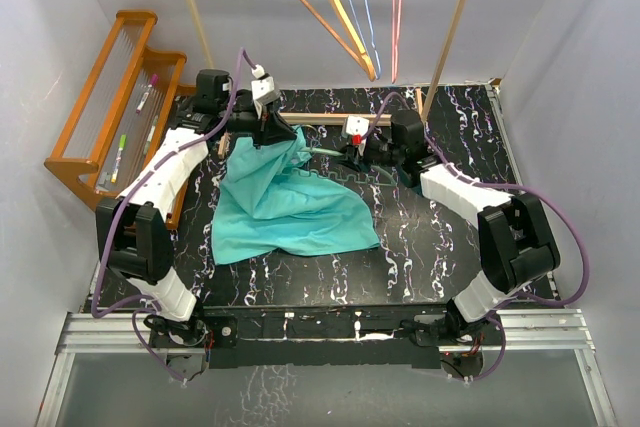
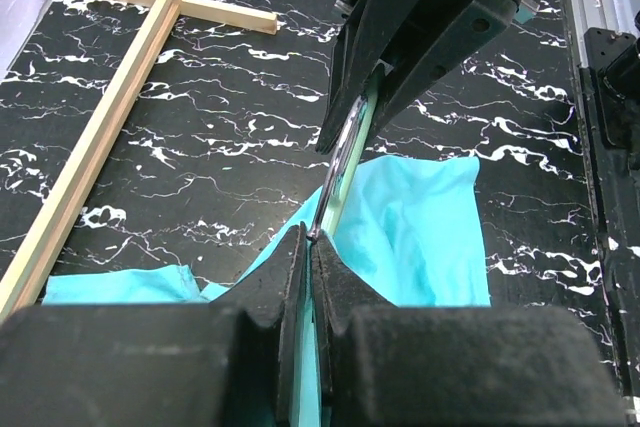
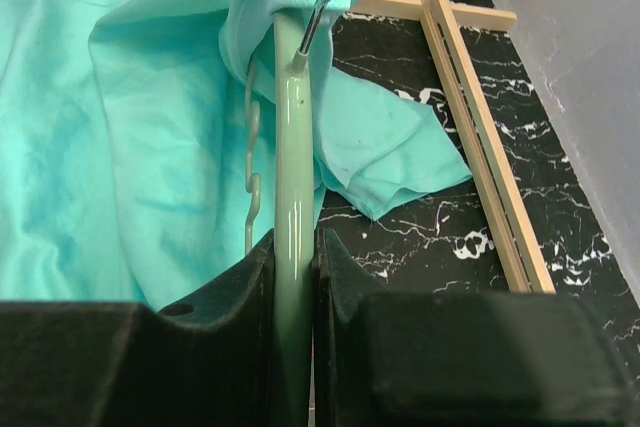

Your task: Place the t-shirt on the hanger

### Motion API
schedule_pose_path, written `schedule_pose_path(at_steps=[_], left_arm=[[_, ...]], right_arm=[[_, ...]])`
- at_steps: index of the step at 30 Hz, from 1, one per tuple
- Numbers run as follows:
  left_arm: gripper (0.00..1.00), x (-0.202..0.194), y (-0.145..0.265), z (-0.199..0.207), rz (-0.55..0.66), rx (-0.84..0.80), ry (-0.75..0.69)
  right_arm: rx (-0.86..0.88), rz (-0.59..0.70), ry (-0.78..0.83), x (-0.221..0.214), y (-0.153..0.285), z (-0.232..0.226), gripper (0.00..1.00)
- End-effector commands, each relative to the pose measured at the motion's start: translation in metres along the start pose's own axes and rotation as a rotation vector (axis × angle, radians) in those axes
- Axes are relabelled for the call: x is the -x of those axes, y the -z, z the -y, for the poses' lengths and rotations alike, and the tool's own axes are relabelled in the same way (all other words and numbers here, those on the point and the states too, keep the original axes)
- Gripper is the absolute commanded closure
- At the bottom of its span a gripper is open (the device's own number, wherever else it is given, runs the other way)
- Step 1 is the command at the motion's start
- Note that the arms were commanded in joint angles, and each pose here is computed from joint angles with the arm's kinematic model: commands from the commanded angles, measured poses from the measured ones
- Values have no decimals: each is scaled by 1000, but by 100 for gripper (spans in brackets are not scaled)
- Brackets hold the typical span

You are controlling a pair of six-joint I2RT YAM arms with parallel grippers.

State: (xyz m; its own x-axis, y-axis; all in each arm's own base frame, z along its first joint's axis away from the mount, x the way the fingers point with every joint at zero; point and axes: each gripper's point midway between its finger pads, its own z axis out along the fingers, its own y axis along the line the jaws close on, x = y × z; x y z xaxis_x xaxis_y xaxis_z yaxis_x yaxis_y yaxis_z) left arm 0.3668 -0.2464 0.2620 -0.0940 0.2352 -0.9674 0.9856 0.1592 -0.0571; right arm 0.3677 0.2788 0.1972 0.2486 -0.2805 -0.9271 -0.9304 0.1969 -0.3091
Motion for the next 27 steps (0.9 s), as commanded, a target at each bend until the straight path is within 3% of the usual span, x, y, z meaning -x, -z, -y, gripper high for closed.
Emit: schedule_pose_path(at_steps=[1, 12, 21, 27], left_arm=[[100, 37, 14, 13, 49, -15, -113], [100, 18, 60, 3, 8, 67, -131], [100, 4, 59, 7, -5, 56, -117], [100, -6, 57, 5, -22, 50, -104]], right_arm=[[-97, 65, 78, 29, 3, 16, 92], [-209, 28, 113, 26, 16, 30, 92], [-189, 24, 173, 36, 12, 41, 92], [-165, -43, 244, 38, 16, 45, 92]])
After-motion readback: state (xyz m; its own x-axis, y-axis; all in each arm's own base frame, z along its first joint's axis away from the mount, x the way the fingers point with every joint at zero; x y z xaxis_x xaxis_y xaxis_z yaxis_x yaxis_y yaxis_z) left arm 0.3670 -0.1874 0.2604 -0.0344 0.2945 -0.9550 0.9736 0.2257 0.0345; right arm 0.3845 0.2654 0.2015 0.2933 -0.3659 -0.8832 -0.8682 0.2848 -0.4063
